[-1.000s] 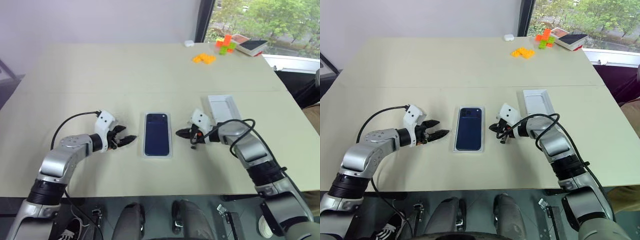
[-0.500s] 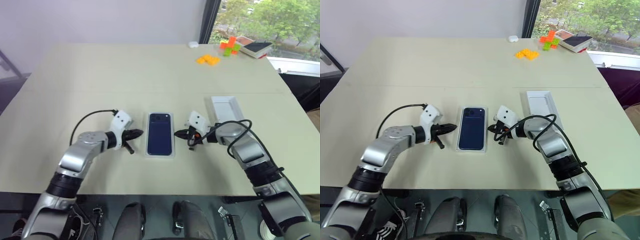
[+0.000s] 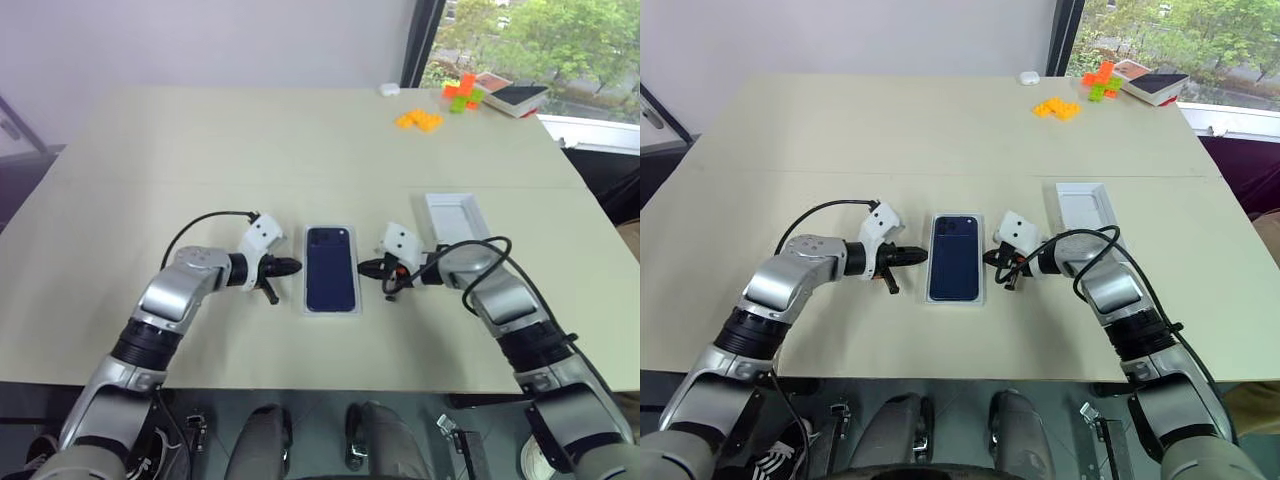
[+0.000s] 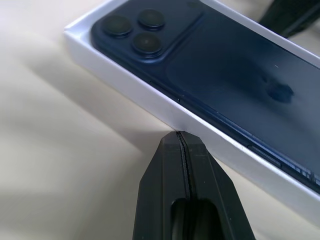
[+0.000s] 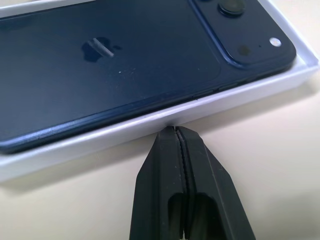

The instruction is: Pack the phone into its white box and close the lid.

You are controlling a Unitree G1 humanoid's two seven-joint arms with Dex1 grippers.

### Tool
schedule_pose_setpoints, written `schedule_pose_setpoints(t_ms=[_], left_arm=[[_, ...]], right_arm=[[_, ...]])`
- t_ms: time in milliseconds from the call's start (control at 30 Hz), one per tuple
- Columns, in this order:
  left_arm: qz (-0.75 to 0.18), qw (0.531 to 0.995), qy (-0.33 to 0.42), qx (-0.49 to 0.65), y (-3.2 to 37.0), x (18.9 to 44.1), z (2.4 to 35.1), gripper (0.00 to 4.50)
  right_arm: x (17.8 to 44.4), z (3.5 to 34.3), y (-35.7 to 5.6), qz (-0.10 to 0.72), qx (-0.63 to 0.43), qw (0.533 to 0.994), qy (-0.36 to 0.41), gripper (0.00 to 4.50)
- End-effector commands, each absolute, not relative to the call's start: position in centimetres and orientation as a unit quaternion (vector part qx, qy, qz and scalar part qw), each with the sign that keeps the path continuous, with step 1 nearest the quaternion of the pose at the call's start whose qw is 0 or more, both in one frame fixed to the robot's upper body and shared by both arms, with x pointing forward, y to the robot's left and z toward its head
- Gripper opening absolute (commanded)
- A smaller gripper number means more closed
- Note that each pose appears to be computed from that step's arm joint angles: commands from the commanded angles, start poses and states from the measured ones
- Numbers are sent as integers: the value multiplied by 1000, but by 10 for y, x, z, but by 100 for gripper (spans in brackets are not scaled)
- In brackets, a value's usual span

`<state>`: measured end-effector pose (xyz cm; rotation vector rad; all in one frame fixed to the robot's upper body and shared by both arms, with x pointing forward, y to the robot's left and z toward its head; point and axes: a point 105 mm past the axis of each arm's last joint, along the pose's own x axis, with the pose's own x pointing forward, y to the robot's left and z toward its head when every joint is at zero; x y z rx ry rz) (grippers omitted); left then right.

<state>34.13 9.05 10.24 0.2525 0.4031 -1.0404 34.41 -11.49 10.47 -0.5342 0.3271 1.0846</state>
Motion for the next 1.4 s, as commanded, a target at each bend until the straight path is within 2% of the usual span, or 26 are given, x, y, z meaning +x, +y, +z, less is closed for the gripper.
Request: schedule_pose_setpoints(t_ms=[33,433,833,1400], left_arm=[[-542,810,184,125,63,331,101,1],[-548,809,166,130,40,340,100,1],[-565,801,158,121,18,335,99,1],[-569,800,148,117,5,340,103,1]], right_arm=[[342,111,-118,508,-254,810,146,0],[322,109,-154,497,-266,805,186,0],[327,107,-186,458,-286,815,210,0],[324,104,-204,448,-294,812,232,0]])
